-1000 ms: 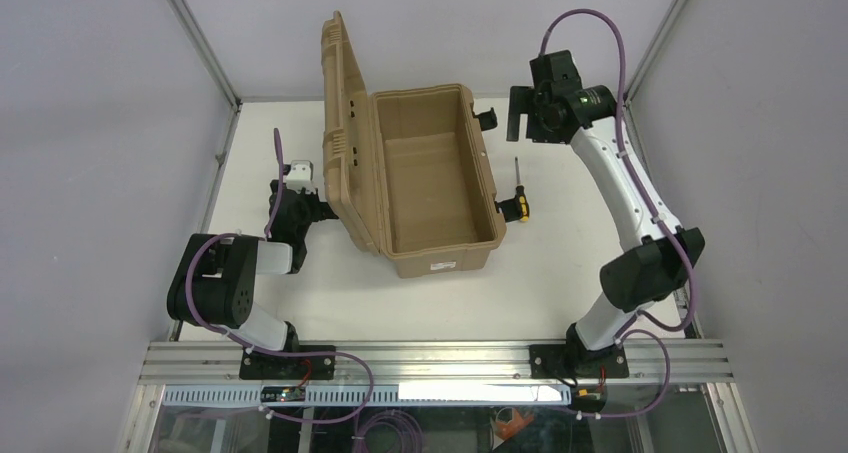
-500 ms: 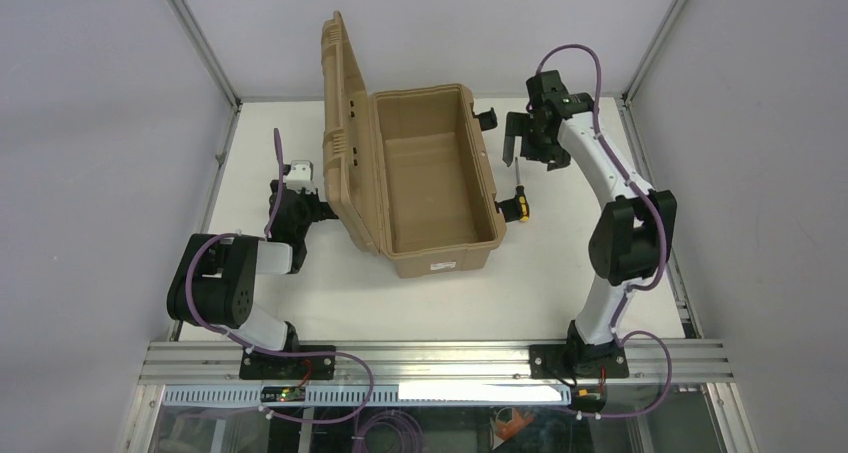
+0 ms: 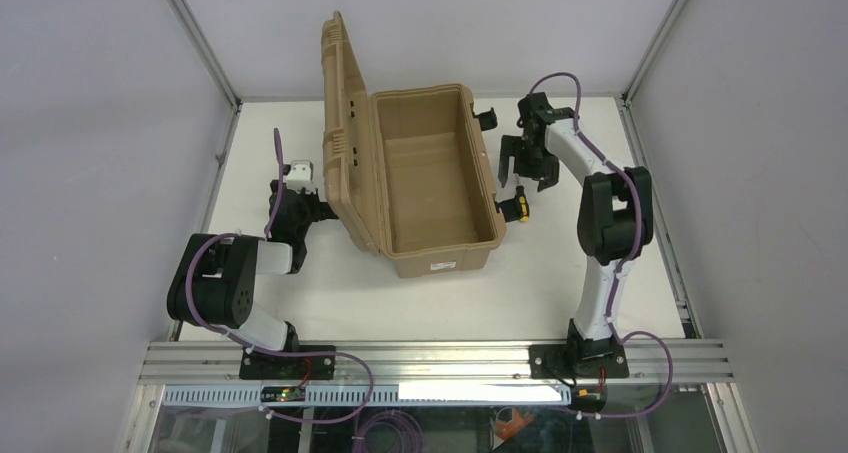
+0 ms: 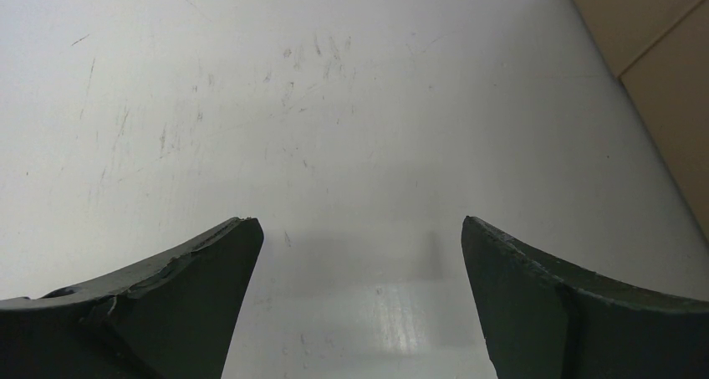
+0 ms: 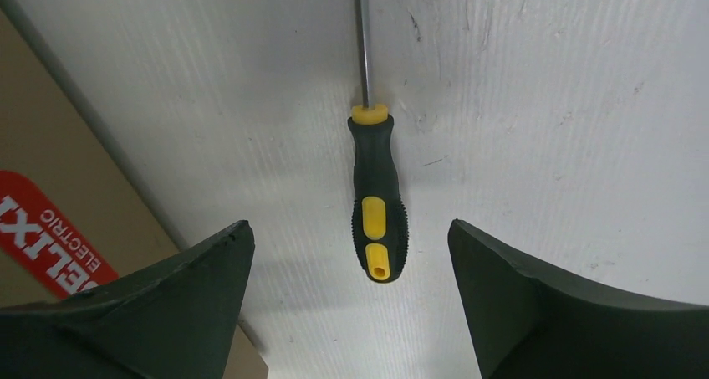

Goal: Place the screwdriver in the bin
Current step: Pick up the screwdriver from the center of the board.

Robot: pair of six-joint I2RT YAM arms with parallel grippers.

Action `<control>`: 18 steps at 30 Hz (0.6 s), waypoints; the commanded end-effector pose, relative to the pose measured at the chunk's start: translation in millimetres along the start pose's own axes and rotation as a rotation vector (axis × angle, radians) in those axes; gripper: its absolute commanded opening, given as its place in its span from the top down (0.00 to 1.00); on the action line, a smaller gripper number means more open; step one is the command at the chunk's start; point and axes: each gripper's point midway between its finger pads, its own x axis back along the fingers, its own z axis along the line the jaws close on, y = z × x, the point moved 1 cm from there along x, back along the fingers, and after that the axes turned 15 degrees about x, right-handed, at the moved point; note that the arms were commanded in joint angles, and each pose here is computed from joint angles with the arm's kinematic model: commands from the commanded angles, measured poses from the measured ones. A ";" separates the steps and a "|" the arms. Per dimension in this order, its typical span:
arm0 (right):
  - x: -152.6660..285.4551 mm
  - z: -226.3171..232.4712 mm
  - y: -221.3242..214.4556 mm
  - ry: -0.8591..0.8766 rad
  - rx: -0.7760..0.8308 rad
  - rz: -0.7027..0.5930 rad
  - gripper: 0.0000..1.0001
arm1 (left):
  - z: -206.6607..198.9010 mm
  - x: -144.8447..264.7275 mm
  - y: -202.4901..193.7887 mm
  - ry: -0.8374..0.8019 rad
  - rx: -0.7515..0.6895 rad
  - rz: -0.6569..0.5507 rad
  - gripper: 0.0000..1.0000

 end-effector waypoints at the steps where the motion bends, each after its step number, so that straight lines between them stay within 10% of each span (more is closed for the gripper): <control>1: -16.4 0.0 4.5 0.021 -0.026 -0.007 0.11 | -3.4 1.9 15.7 -0.022 0.016 -0.051 0.01; 18: -55.0 -4.6 -15.7 0.017 -0.040 0.079 0.34 | -3.3 1.9 15.2 -0.021 0.015 -0.050 0.01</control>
